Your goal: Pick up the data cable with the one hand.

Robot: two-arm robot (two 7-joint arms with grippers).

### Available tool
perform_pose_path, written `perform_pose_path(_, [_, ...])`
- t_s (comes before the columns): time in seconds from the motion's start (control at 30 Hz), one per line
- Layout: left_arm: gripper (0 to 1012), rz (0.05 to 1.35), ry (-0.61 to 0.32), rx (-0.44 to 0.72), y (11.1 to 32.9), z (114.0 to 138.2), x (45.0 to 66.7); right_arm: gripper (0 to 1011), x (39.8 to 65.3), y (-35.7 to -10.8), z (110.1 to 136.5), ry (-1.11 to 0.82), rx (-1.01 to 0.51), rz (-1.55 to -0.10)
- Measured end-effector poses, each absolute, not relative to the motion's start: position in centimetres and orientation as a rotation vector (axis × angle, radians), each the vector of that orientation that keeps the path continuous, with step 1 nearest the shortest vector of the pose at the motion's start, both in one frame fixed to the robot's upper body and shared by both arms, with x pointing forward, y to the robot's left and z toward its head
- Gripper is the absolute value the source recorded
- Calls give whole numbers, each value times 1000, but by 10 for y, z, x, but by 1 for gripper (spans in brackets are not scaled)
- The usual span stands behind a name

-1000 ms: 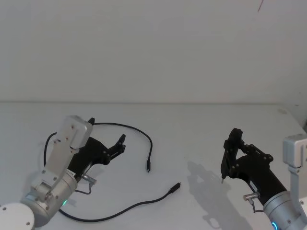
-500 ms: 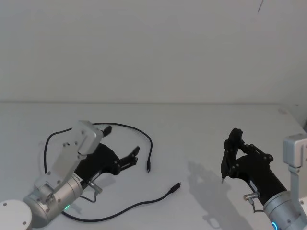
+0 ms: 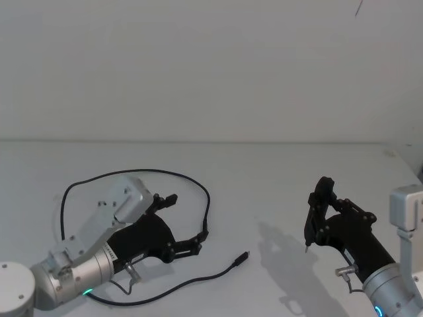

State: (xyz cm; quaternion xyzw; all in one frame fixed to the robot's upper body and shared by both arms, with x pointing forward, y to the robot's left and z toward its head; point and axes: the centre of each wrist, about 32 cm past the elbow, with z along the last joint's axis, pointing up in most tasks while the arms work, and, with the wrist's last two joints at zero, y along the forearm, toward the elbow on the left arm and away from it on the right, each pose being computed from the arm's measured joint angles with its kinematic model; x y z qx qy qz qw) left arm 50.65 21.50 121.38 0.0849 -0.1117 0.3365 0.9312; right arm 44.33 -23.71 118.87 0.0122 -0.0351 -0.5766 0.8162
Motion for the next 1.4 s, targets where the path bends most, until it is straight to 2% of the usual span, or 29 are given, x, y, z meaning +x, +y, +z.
perform_pose_path(0.27, [1001,558,-184,225,228,1219,517,279,443,-237,1189,-75,26,-1229])
perform_pose_path(0.57, [1001,471,-111,288,240,1220,523,279,443,-237,1189,-75,26,-1229])
perform_pose_path(1.3, [1001,403,37,365,246,1205,520,279,443,-237,1189,-75,26,-1229])
perform_pose_path(1.4, [957,405,53,375,244,1202,520,279,443,-237,1189,-75,26,-1229])
